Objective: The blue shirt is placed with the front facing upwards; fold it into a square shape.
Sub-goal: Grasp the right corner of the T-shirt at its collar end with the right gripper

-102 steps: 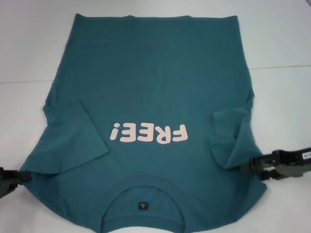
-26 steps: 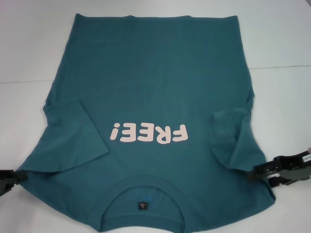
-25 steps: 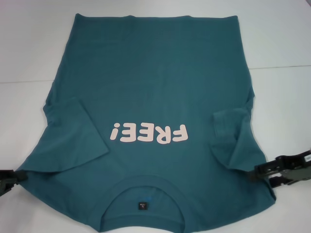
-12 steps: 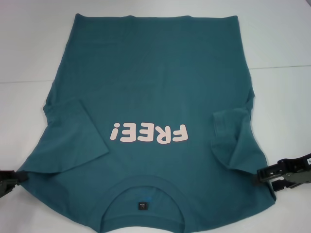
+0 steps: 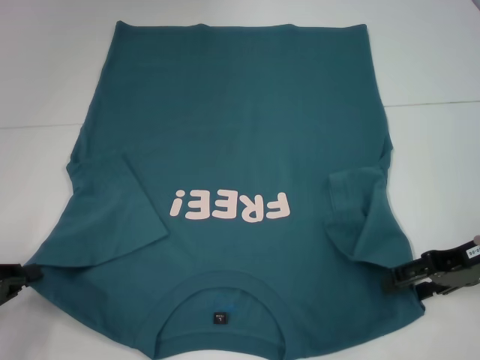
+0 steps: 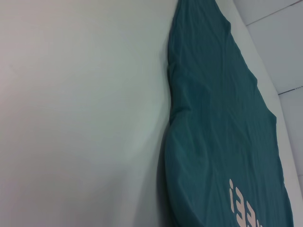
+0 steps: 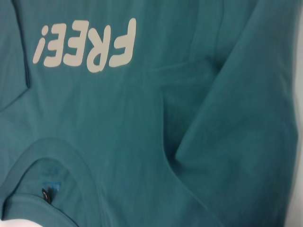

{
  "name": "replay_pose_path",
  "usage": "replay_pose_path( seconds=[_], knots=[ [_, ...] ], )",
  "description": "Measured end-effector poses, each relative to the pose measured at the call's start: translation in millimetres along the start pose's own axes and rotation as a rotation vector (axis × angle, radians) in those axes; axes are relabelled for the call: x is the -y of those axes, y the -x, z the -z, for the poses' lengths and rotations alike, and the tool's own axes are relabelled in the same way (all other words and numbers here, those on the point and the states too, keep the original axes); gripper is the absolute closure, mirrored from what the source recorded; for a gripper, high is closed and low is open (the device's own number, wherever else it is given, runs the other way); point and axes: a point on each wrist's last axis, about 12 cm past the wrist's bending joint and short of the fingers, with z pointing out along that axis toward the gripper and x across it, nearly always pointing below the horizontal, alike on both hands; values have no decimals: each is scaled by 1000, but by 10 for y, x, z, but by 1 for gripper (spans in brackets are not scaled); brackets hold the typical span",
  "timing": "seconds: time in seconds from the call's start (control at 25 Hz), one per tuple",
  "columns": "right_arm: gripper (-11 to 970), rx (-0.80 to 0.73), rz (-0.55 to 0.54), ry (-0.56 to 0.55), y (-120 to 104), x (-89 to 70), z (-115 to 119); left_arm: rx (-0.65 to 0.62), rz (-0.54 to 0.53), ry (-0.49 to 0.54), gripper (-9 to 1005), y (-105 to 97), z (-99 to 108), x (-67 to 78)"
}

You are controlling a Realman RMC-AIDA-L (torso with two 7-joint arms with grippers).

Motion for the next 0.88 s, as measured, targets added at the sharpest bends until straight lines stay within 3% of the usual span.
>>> replay_pose_path(
  seconds=[0.36, 0.88],
  knots=[
    [48, 15, 10, -21, 70, -80, -118, 0, -1, 0, 971, 2, -2, 3],
    [48, 130, 60, 110, 230, -305, -177, 2, 1, 3, 970, 1, 1, -4]
  ],
)
